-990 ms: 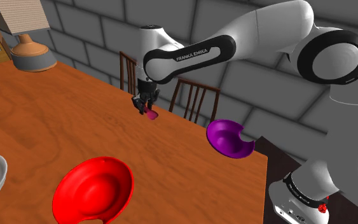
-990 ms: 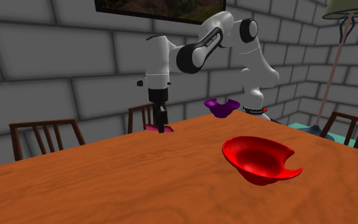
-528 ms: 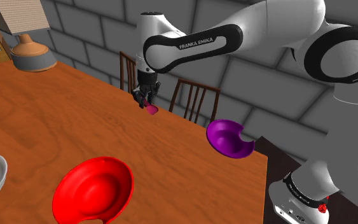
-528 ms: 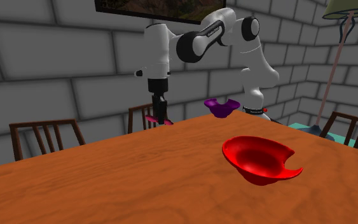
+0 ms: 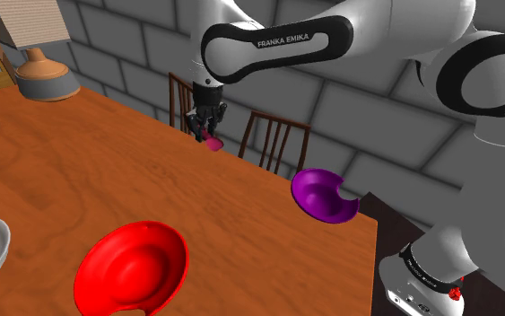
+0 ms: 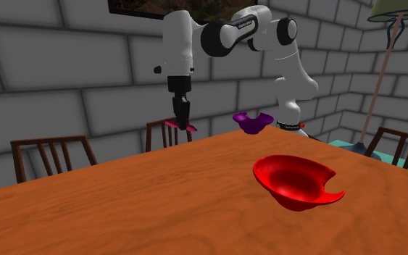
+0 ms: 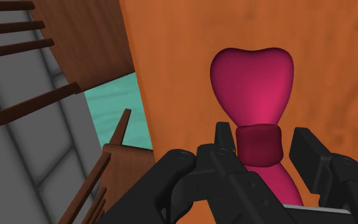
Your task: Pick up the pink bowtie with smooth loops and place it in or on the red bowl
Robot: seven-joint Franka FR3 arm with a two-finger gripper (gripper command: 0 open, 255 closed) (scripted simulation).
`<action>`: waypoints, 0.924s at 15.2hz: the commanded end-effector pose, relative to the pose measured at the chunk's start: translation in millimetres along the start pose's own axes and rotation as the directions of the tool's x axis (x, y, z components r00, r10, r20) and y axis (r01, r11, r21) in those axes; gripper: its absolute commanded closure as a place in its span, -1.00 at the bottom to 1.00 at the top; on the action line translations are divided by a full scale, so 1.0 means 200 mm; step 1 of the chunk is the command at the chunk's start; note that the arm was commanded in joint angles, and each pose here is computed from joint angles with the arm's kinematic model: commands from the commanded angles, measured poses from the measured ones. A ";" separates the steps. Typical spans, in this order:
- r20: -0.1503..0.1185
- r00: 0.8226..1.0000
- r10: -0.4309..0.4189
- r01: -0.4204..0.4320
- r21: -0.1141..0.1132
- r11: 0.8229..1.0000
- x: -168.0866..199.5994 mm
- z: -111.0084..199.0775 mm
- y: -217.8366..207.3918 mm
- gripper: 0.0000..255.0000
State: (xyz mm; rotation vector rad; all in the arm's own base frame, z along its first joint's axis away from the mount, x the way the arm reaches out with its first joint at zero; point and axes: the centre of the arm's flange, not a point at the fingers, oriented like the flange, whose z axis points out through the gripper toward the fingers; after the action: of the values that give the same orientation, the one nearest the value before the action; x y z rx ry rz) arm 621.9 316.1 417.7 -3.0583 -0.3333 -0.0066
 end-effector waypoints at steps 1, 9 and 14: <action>0.000 1.000 0.000 0.000 0.000 1.000 0.00 -0.05 0.00 1.00; 0.000 1.000 0.000 0.000 0.000 1.000 0.00 -0.26 -0.01 1.00; 0.000 1.000 0.000 0.000 0.000 1.000 -0.15 -0.25 -0.30 1.00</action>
State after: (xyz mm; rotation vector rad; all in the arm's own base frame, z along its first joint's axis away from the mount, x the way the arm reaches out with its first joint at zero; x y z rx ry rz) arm 590.4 356.1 471.5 -3.0580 -0.3346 -0.0066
